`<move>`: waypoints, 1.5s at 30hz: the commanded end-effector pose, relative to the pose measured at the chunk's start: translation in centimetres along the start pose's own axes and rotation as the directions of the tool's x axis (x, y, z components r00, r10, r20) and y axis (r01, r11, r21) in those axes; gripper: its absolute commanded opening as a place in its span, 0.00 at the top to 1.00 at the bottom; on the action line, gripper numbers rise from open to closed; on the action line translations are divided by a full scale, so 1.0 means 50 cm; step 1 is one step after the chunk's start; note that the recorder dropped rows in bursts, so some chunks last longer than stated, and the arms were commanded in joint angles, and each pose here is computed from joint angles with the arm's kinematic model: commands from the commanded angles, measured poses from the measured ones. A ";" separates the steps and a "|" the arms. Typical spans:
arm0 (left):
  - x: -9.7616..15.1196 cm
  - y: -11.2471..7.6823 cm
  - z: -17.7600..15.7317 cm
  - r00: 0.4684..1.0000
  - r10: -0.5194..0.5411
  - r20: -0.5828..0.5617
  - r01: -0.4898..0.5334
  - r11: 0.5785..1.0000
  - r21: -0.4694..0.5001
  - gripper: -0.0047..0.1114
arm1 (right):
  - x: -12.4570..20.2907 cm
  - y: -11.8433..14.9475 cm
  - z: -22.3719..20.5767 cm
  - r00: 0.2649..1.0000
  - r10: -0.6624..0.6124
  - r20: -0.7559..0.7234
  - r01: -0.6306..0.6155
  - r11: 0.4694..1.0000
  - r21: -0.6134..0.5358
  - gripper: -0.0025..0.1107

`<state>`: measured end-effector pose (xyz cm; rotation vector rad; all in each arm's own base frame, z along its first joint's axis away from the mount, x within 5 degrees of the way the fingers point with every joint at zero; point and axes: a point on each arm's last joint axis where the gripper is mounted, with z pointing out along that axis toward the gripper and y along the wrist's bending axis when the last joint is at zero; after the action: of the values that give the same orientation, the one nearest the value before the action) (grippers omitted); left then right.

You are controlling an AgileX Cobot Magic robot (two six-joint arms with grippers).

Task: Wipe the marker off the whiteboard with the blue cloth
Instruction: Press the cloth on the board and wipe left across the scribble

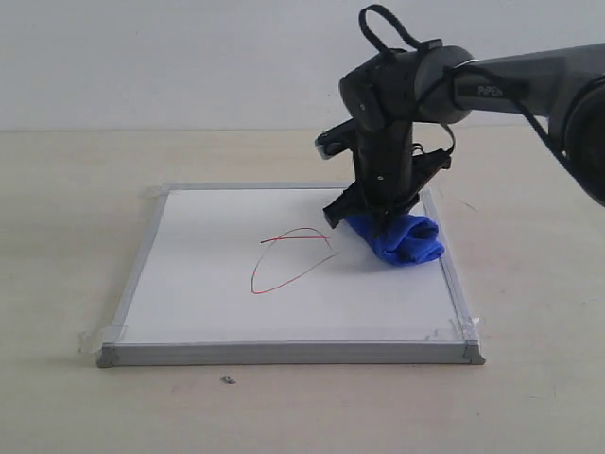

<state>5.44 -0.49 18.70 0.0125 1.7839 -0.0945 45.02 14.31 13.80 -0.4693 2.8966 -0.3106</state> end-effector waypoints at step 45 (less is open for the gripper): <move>0.000 0.001 0.000 1.000 0.002 0.008 -0.002 1.000 -0.003 0.92 | -0.030 0.056 0.044 0.967 0.223 0.120 -0.196 0.960 -0.200 0.98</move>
<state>5.44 -0.49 18.70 0.0125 1.7839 -0.0945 45.37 19.05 13.23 -0.2845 2.7884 0.0819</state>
